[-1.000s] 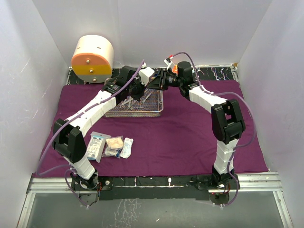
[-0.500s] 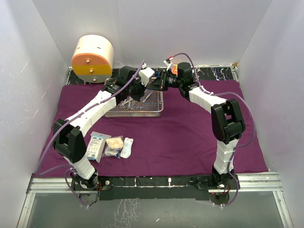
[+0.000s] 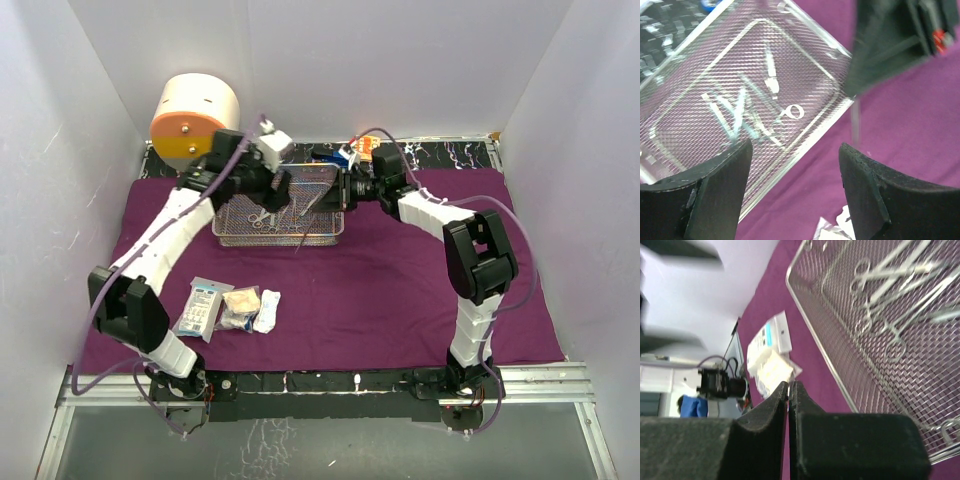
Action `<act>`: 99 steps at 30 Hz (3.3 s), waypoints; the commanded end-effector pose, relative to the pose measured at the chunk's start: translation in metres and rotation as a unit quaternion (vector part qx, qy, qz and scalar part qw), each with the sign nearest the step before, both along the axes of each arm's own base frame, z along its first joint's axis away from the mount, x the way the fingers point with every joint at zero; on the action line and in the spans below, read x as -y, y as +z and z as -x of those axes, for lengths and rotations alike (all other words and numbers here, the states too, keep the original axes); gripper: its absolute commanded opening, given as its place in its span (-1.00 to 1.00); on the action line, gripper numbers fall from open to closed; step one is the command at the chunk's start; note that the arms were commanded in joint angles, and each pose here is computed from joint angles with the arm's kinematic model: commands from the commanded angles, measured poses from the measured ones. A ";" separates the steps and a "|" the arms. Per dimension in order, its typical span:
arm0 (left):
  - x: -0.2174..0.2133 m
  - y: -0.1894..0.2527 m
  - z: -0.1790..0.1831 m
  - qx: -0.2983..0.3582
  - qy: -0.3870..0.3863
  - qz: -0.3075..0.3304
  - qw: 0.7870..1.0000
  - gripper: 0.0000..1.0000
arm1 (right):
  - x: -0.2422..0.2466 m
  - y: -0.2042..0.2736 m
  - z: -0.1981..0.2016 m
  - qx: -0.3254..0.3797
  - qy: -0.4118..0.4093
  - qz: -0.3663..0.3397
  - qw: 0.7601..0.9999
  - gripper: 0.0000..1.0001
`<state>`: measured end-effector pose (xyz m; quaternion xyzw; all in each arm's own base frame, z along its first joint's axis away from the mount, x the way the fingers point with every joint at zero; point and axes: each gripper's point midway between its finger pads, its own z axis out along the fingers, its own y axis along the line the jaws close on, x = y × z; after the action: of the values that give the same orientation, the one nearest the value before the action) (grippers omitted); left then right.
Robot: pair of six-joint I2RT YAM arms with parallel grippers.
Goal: Open and lay out the surgical kit
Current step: Pick up the medical item from the container, then place the medical item in the surgical kit.
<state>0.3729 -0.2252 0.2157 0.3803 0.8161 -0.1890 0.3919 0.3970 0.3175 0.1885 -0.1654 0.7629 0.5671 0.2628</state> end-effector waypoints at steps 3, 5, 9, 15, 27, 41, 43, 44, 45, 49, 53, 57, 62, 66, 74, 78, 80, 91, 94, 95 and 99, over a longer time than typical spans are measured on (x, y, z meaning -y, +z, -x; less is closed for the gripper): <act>-0.069 0.059 -0.021 0.050 0.092 0.059 0.993 0.41 | -0.028 -0.017 0.086 0.005 0.136 0.002 0.991 -1.00; -0.082 0.062 -0.026 0.056 0.113 0.058 0.990 0.42 | -0.039 -0.030 0.109 0.001 0.171 0.008 0.985 -1.00; -0.093 0.065 -0.026 0.059 0.125 0.064 0.988 0.43 | -0.056 -0.052 0.135 -0.015 0.220 0.015 0.975 -1.00; -0.096 0.065 -0.023 0.059 0.125 0.068 0.988 0.45 | -0.065 -0.082 0.148 -0.036 0.251 0.036 0.967 -1.00; -0.092 0.057 -0.022 0.049 0.116 0.074 0.989 0.45 | -0.067 -0.114 0.144 -0.054 0.263 0.063 0.961 -0.94; -0.090 0.056 -0.021 0.043 0.109 0.076 0.990 0.46 | -0.069 -0.128 0.142 -0.061 0.272 0.071 0.958 -0.78; -0.090 0.054 -0.021 0.042 0.108 0.076 0.990 0.46 | -0.069 -0.126 0.141 -0.059 0.273 0.069 0.958 -0.75; -0.090 0.054 -0.021 0.041 0.108 0.076 0.990 0.46 | -0.069 -0.126 0.141 -0.058 0.273 0.069 0.958 -0.74; -0.089 0.053 -0.021 0.040 0.107 0.076 0.990 0.46 | -0.069 -0.126 0.141 -0.057 0.274 0.069 0.958 -0.73; -0.089 0.052 -0.020 0.038 0.106 0.077 0.991 0.47 | -0.070 -0.128 0.140 -0.057 0.274 0.069 0.958 -0.72; -0.089 0.052 -0.019 0.039 0.104 0.077 0.991 0.47 | -0.070 -0.130 0.138 -0.051 0.272 0.072 0.958 -0.70; -0.088 0.053 -0.019 0.038 0.104 0.078 0.991 0.47 | -0.071 -0.131 0.135 -0.041 0.269 0.077 0.959 -0.68; -0.088 0.055 -0.019 0.039 0.103 0.078 0.991 0.47 | -0.069 -0.133 0.133 -0.025 0.268 0.087 0.959 -0.67; -0.088 0.055 -0.018 0.039 0.101 0.078 0.991 0.48 | -0.068 -0.132 0.132 -0.009 0.267 0.094 0.959 -0.65; -0.087 0.055 -0.018 0.038 0.099 0.080 0.991 0.48 | -0.065 -0.133 0.127 0.011 0.262 0.108 0.959 -0.63; -0.087 0.055 -0.017 0.037 0.098 0.081 0.991 0.49 | -0.065 -0.130 0.125 0.019 0.262 0.108 0.959 -0.61; -0.086 0.055 -0.017 0.037 0.097 0.082 0.991 0.49 | -0.065 -0.128 0.124 0.022 0.261 0.108 0.959 -0.59; -0.086 0.054 -0.015 0.036 0.093 0.082 0.992 0.50 | -0.062 -0.119 0.115 0.042 0.252 0.115 0.960 -0.51; -0.085 0.055 -0.015 0.036 0.093 0.083 0.992 0.50 | -0.063 -0.116 0.113 0.049 0.250 0.117 0.960 -0.49; -0.085 0.055 -0.015 0.036 0.092 0.083 0.992 0.50 | -0.063 -0.115 0.113 0.050 0.250 0.116 0.960 -0.48; -0.085 0.055 -0.014 0.036 0.091 0.084 0.992 0.51 | -0.064 -0.111 0.110 0.056 0.250 0.116 0.960 -0.46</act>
<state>0.3972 -0.1397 0.2558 0.2701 0.8262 -0.1976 0.4533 0.2634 0.3730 0.0365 -0.3838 0.7652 0.5124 0.0684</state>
